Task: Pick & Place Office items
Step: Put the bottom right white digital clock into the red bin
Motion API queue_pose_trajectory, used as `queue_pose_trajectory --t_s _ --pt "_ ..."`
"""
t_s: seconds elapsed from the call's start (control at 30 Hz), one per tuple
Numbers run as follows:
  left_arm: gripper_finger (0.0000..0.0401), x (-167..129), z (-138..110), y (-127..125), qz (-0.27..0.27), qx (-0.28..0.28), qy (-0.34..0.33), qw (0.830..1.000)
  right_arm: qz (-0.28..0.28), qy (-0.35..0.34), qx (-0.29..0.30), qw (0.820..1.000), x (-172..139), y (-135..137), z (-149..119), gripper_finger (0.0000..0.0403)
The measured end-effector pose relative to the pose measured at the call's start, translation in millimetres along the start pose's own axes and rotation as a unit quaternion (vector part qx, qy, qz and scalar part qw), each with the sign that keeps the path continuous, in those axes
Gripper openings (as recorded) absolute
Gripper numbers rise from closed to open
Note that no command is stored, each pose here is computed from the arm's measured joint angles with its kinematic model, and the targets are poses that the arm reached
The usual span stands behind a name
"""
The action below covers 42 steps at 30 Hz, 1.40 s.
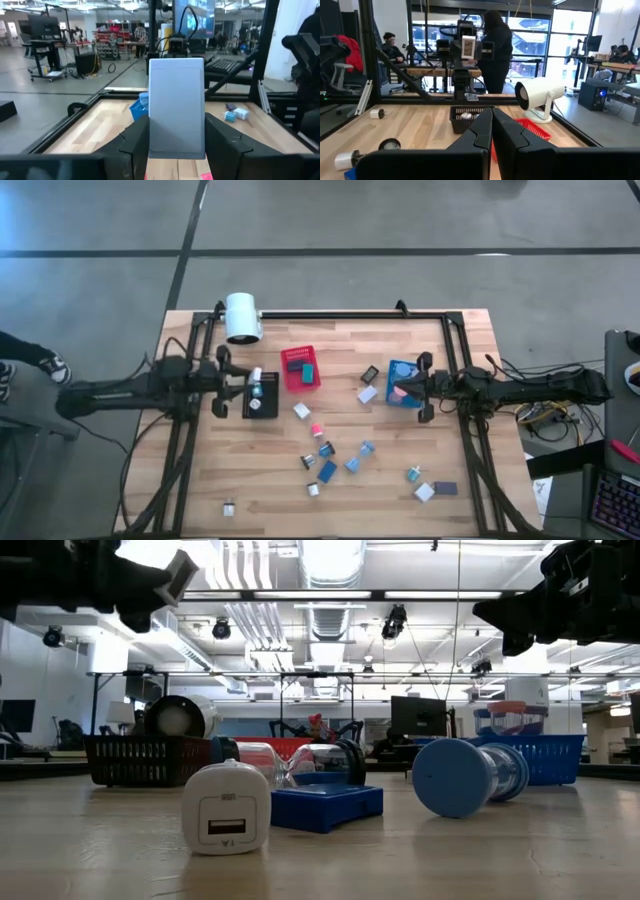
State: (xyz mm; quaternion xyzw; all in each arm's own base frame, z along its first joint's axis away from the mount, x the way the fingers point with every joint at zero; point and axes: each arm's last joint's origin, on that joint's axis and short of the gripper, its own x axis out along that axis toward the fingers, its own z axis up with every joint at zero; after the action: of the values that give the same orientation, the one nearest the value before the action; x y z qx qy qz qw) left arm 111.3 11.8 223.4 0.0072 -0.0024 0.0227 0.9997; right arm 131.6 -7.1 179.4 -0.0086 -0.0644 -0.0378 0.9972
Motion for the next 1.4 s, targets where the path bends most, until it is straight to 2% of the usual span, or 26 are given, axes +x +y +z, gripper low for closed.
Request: queue_pose_trajectory --t_s 0.27,0.57,0.83,0.97,1.17,1.27,1.4 --pt "0.0152 -8.0 -12.8 -0.7 0.002 -0.007 -0.015 1.0 0.0 -0.007 0.002 1.0 0.0 0.0 1.4 0.0008" --pt "0.0152 -6.0 -29.3 0.9 0.029 -0.029 0.001 0.999 0.0 -0.008 0.003 1.0 0.0 0.0 1.6 0.0008" --pt "0.0152 -5.3 -32.6 1.0 0.03 -0.031 -0.009 0.999 0.0 -0.008 0.007 1.0 0.0 0.0 1.6 0.0008" --pt "0.0152 -5.5 -24.4 1.6 0.039 -0.036 -0.031 0.998 -0.001 -0.008 0.006 1.0 0.0 -0.1 1.6 0.0008" --pt "0.0152 0.2 1.7 6.7 0.109 -0.049 -0.032 0.992 -0.001 -0.008 0.007 1.0 0.0 -0.1 1.6 0.0008" --pt "0.0152 10.3 19.9 10.4 0.133 -0.038 -0.003 0.99 -0.001 -0.009 0.007 1.0 0.0 -0.1 1.7 0.0008" --pt "0.0152 36.5 39.2 17.4 0.148 -0.02 0.07 0.986 -0.001 -0.01 0.007 1.0 0.0 -0.1 1.9 0.0008"
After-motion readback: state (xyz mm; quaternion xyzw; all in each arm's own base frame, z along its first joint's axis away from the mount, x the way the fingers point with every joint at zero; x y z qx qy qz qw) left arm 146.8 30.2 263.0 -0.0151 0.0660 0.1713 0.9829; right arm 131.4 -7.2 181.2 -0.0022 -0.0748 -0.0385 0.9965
